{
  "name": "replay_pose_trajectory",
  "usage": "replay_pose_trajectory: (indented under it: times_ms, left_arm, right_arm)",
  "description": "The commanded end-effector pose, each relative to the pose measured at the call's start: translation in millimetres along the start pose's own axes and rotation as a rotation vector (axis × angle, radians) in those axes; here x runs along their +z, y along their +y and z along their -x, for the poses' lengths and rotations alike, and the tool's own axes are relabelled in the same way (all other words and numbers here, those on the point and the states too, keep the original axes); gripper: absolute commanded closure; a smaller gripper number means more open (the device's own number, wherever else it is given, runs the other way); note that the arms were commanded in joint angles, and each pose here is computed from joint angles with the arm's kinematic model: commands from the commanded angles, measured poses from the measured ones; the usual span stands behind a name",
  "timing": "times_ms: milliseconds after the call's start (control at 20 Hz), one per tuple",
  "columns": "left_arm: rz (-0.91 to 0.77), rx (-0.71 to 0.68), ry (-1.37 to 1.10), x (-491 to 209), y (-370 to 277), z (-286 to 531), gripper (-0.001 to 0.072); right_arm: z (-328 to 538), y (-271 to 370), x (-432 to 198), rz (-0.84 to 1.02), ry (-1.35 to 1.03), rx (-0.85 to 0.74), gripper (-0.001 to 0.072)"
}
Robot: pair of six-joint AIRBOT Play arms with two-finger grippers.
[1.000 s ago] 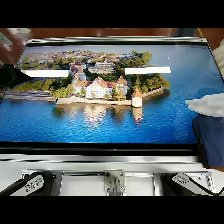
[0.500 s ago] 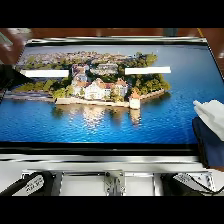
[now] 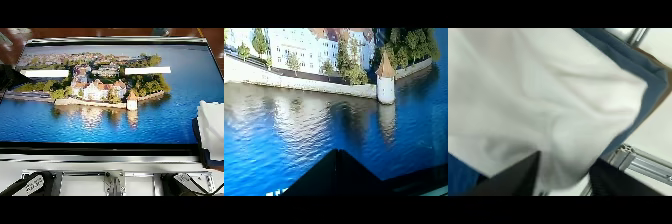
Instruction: Fold the shirts.
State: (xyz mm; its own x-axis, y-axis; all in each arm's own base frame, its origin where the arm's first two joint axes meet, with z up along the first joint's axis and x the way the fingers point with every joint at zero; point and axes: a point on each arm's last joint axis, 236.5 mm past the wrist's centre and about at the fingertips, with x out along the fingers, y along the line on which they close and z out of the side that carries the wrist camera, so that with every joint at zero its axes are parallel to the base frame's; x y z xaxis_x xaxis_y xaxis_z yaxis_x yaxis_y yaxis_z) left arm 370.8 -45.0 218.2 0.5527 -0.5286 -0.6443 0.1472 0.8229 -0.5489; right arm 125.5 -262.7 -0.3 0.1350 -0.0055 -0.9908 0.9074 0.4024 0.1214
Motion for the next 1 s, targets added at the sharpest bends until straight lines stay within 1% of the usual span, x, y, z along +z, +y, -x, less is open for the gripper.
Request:
replay_pose_trajectory:
  times_ms: [0, 100, 150, 200, 250, 350, 400, 450, 500, 550, 600, 650, 700, 800, 900, 950]
  left_arm:
    - [0.0, 0.001, -0.002, 0, 0, 0, 0.0669]
    - [0.0, 0.005, -0.021, 5, 2, 0, 0.0669]
    - [0.0, 0.008, -0.042, 11, 3, -2, 0.0669]
    - [-0.007, 0.013, -0.058, 16, 3, -5, 0.067]
    - [-0.019, 0.022, -0.062, 19, 3, -13, 0.067]
    - [-0.081, 0.061, -0.01, 11, 1, -36, 0.067]
    - [-0.132, 0.1, 0.047, -1, 1, -50, 0.0671]
    - [-0.208, 0.163, 0.125, -17, 3, -66, 0.0671]
    - [-0.27, 0.232, 0.195, -32, 6, -79, 0.0671]
    - [-0.307, 0.31, 0.25, -45, 7, -95, 0.067]
    - [-0.321, 0.373, 0.286, -55, 6, -109, 0.0661]
    - [-0.357, 0.4, 0.348, -72, 1, -127, 0.0366]
    - [-0.391, 0.4, 0.424, -91, -4, -142, 0.0005]
    - [-0.428, 0.407, 0.564, -125, -2, -165, 0.0003]
    - [-0.431, 0.404, 0.595, -133, -1, -179, 0.0004]
    - [-0.431, 0.394, 0.57, -129, -4, -182, 0.0004]
  right_arm:
    - [-2, -7, -4, 0.002, 0.007, -0.029, 0.0023]
    - [11, 3, 5, 0.014, -0.036, 0.001, 0.003]
    - [20, 24, 7, 0.018, -0.064, 0.078, 0.0031]
    - [29, 56, 5, 0.066, -0.091, 0.183, 0.0057]
    - [42, 95, 1, 0.128, -0.122, 0.284, 0.0101]
    - [78, 181, -10, 0.284, -0.231, 0.479, 0.01]
    - [108, 231, -23, 0.413, -0.304, 0.605, 0.01]
    - [144, 283, -47, 0.587, -0.398, 0.722, 0.01]
    - [169, 318, -68, 0.712, -0.484, 0.764, 0.0101]
    - [180, 344, -85, 0.829, -0.566, 0.734, 0.0128]
    - [172, 362, -102, 0.898, -0.596, 0.66, 0.0214]
    - [148, 373, -122, 0.912, -0.541, 0.587, 0.0158]
    - [109, 380, -157, 0.941, -0.398, 0.518, 0.0044]
    - [36, 371, -224, 1.081, -0.084, 0.374, 0.0043]
    - [-4, 359, -263, 1.144, 0.096, 0.281, 0.0044]
    - [-11, 358, -273, 1.152, 0.131, 0.271, 0.0044]
